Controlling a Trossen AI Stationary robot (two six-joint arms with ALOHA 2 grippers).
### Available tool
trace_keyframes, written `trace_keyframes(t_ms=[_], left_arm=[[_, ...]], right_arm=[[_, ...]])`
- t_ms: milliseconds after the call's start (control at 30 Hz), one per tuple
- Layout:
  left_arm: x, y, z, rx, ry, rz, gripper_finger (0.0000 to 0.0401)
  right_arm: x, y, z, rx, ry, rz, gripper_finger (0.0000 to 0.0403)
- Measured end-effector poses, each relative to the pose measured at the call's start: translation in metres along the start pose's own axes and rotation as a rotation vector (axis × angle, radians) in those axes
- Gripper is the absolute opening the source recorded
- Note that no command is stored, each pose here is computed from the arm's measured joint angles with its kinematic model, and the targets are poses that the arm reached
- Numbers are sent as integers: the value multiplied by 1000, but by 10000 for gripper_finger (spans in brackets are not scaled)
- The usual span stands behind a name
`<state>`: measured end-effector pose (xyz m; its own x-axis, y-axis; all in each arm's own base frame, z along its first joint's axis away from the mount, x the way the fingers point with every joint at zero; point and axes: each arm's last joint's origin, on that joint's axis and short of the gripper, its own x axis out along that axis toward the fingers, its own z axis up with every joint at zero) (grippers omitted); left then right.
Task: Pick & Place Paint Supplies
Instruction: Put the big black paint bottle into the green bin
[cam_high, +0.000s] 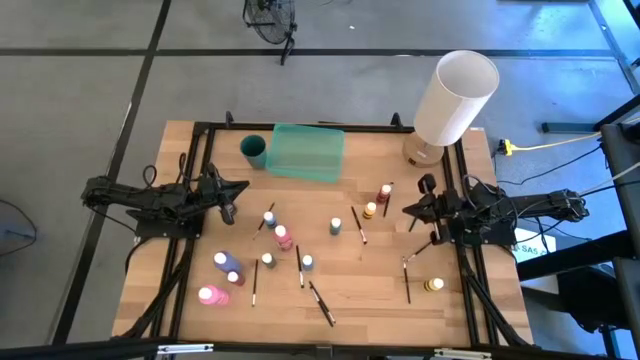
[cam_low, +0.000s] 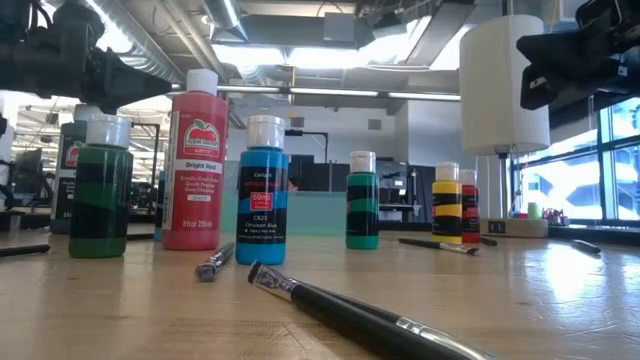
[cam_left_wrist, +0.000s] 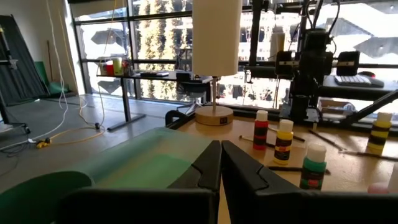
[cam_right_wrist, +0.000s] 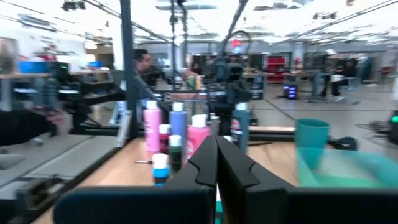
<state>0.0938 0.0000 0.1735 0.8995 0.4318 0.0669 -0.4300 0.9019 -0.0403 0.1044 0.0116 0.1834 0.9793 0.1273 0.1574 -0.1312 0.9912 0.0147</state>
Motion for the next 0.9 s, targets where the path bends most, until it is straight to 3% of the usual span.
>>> trace_keyframes(t_ms=[133,267,467,567,800,900], left_arm=[[0,0,10,-154,-87,-3,6],[-4,3,31,-297,-279,-17,6],[-18,12,60,-373,-593,-37,6],[-24,16,68,-415,-681,-27,6],[-24,17,68,-330,-676,13,6],[-21,13,65,-269,-646,-24,6]], right_arm=[[0,0,-1,8,12,4,3],[0,1,-5,92,55,50,3],[-1,4,-9,212,111,119,3],[-1,5,-10,238,122,146,3],[-1,5,-10,215,124,149,3],[-1,5,-10,197,122,149,3]])
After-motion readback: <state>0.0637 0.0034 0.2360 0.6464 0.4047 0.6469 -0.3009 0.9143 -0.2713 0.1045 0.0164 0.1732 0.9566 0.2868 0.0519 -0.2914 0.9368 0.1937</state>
